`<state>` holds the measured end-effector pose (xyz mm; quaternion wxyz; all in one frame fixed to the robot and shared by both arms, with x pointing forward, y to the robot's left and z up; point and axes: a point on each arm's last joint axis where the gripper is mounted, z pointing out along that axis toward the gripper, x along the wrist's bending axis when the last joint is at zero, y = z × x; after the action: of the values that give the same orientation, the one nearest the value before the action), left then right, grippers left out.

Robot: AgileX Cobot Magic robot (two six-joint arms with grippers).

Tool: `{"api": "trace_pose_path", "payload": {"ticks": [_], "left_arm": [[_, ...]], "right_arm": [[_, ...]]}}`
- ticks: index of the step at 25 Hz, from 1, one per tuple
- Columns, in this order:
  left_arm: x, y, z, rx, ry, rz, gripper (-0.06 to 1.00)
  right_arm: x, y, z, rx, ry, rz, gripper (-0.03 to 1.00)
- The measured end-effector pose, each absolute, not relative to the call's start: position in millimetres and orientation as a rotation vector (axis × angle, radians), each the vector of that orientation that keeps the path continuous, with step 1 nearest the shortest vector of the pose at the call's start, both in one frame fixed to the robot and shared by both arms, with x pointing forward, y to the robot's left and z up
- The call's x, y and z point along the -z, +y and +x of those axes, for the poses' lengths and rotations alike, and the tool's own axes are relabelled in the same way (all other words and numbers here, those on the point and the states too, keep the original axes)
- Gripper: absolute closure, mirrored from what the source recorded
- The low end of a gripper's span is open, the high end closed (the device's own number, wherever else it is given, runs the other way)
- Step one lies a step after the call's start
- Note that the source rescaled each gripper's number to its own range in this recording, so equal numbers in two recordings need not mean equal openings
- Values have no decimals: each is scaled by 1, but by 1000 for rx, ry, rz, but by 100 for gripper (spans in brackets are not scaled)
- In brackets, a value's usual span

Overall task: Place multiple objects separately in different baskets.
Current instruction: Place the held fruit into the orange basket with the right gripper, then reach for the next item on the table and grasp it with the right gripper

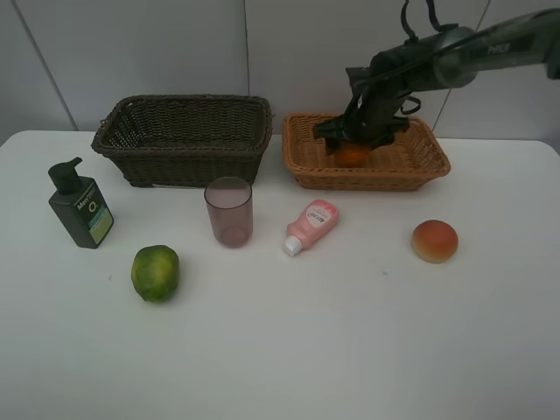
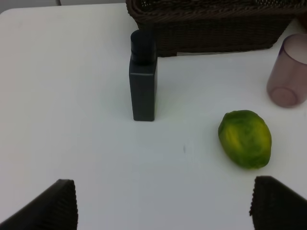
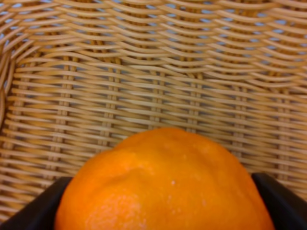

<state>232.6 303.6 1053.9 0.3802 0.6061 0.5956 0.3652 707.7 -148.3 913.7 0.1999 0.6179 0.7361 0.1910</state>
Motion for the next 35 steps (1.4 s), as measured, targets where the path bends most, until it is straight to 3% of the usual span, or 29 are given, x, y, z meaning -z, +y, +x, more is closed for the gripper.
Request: {"api": "trace_pose_path", "payload": {"ticks": [5, 7, 9, 13, 26, 35], "left_arm": [[-1054, 304, 233, -932, 1521, 1547, 1], [-1054, 304, 233, -932, 1521, 1547, 1], [-1054, 304, 233, -932, 1521, 1547, 1], [-1054, 304, 233, -932, 1521, 1547, 1], [-1054, 304, 233, -932, 1521, 1547, 1], [-1054, 304, 233, -932, 1521, 1547, 1]], "right_arm": [[-914, -148, 708, -537, 2057, 1726, 51], [-912, -148, 708, -530, 2060, 1729, 40], [-913, -148, 708, -533, 2058, 1728, 20], [-924, -149, 706, -539, 2049, 1727, 9], [-982, -143, 671, -482, 2074, 1816, 9], [-975, -123, 617, -385, 2089, 2020, 9]]}}
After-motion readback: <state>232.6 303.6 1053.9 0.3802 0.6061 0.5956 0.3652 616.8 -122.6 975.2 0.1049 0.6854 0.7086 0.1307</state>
